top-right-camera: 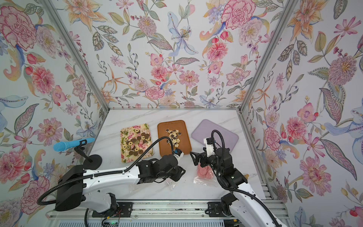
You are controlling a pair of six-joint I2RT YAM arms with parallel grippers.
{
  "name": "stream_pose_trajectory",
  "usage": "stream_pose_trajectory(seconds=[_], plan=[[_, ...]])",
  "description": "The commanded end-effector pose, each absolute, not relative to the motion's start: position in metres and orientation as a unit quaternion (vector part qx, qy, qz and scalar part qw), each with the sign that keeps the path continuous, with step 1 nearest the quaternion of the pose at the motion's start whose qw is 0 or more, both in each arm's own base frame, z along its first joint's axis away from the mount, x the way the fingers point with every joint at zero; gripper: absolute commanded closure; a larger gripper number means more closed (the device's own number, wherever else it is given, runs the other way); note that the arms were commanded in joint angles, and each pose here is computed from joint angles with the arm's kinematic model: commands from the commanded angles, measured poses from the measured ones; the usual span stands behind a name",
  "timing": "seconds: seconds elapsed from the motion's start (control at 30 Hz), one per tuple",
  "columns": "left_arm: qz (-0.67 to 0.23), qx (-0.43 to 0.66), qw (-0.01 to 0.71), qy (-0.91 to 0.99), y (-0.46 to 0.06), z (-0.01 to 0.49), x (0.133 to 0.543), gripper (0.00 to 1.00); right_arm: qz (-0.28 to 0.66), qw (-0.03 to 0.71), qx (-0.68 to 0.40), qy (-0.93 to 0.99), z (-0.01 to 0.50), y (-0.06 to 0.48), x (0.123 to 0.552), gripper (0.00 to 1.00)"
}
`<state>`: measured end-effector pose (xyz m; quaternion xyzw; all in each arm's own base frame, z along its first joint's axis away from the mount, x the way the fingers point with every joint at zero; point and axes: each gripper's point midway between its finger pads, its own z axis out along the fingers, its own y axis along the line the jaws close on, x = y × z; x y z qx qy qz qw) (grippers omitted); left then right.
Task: Pour cookies out of the ziploc bag
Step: Place the ziploc bag at the center of the board, then adjust the ziploc bag at the center of the board.
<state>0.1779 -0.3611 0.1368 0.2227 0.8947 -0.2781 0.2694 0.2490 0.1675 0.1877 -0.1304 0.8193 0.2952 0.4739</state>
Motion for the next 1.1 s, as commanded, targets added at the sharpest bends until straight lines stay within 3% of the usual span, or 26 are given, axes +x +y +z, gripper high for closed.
stream_pose_trajectory(seconds=[0.0, 0.1, 0.23, 0.3, 0.43, 0.93, 1.0, 1.07], plan=[[-0.248, 0.227, 0.255, 0.907, -0.332, 0.108, 0.195, 0.57, 0.309, 0.474, -0.121, 0.815, 0.197, 0.178, 0.254, 0.0], [-0.249, 0.246, 0.25, 0.903, -0.33, 0.105, 0.201, 0.6, 0.248, 0.455, -0.103, 0.849, 0.187, 0.17, 0.259, 0.0], [-0.351, 0.3, 0.246, 0.852, -0.374, 0.144, 0.19, 0.59, 0.192, 0.405, -0.02, 0.894, 0.16, 0.144, 0.254, 0.0], [-0.38, 0.334, 0.21, 0.836, -0.395, 0.146, 0.177, 0.57, 0.189, 0.405, 0.02, 0.894, 0.152, 0.135, 0.251, 0.0], [-0.393, 0.342, 0.121, 0.845, -0.412, 0.101, 0.16, 0.53, 0.189, 0.393, 0.057, 0.898, 0.141, 0.123, 0.249, 0.0], [-0.457, 0.31, 0.078, 0.83, -0.474, 0.082, 0.137, 0.51, 0.235, 0.401, 0.07, 0.883, 0.154, 0.084, 0.26, 0.0], [-0.459, 0.312, 0.077, 0.828, -0.478, 0.084, 0.137, 0.56, 0.237, 0.401, 0.07, 0.882, 0.153, 0.082, 0.26, 0.0], [-0.455, 0.309, 0.073, 0.832, -0.479, 0.081, 0.138, 0.76, 0.236, 0.402, 0.069, 0.882, 0.153, 0.081, 0.26, 0.0]])
